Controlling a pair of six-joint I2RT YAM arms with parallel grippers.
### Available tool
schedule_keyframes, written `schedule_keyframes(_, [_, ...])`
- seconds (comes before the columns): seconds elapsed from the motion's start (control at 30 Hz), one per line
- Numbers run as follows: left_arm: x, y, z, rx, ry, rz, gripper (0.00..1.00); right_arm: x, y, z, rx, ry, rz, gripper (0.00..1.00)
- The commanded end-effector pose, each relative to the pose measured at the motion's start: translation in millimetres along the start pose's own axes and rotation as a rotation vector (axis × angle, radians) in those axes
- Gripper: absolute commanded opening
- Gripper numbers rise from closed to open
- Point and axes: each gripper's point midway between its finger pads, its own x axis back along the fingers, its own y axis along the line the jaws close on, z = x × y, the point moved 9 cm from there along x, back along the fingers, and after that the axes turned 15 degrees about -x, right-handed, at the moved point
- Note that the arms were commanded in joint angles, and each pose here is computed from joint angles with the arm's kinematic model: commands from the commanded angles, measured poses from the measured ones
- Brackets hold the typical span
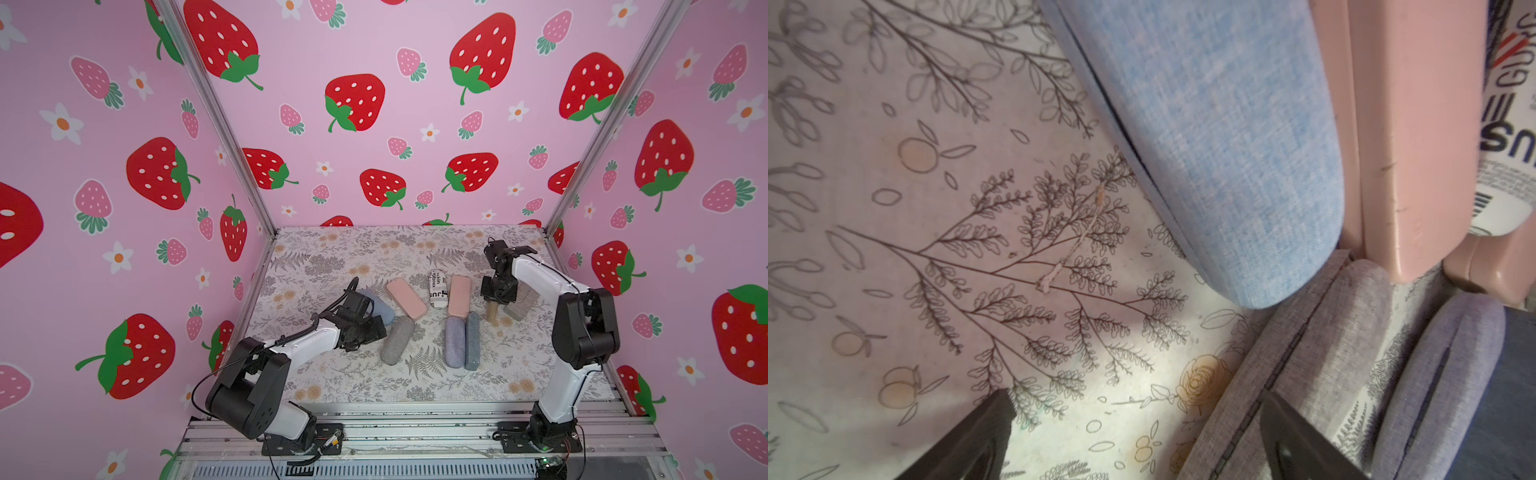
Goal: Close the glasses case
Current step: Pick up the glasses case at the center of the board, then place the glasses case at the center of the board.
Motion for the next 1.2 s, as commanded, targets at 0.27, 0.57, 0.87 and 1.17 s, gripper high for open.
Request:
schedule_keyframes(0.27, [14,-1,2,0.019,-0.061,0.027,0.93,100,-9,54,0.04,-0.022,-0.465,0.16])
schedule_keyframes(0.57, [9,-4,2,0.032,-0.063,0.064,0.92,107,44,145,0.131,0.061,-0.697,0.17])
schedule_keyframes(0.87, [7,1,7,0.036,-0.06,0.046,0.87,73,98,193,0.211,0.149,-0.661,0.17])
schedule_keyframes(1.17, [-6,6,14,0.047,-0.033,0.044,0.52,54,108,220,0.204,0.175,-0.628,0.2])
